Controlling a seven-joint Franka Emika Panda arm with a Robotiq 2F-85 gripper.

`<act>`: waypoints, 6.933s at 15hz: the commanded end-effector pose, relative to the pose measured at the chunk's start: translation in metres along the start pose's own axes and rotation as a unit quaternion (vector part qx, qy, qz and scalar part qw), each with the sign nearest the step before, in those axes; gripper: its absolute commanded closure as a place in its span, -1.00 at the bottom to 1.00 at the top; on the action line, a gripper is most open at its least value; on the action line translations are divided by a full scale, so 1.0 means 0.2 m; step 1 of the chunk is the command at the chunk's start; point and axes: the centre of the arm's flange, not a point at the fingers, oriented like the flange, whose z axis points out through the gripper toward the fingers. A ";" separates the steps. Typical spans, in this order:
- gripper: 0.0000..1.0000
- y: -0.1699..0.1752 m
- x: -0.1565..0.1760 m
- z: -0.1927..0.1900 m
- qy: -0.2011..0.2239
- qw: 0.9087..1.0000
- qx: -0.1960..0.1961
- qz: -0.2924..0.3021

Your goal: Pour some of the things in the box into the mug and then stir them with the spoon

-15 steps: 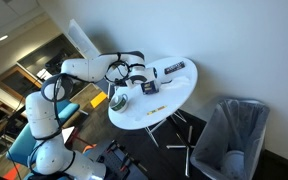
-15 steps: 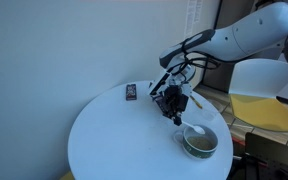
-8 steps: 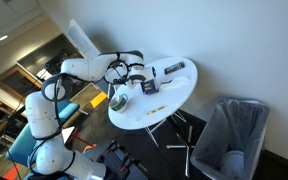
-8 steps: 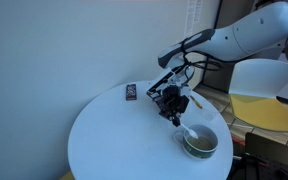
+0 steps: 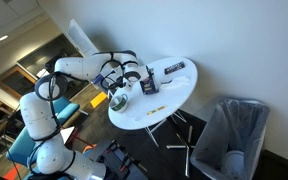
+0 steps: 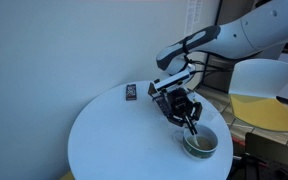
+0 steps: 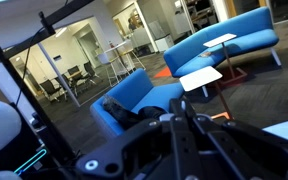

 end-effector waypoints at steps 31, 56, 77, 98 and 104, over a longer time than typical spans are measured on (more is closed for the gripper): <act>0.98 0.27 -0.01 0.13 0.123 0.970 -0.005 -0.209; 0.98 0.42 -0.60 0.38 0.359 0.850 -0.021 -0.384; 0.98 -0.23 -0.20 0.30 0.585 0.707 0.102 -0.385; -1.00 0.29 -0.76 0.30 0.659 0.643 0.100 -0.378; -1.00 0.49 -0.90 0.27 0.675 0.638 0.092 -0.359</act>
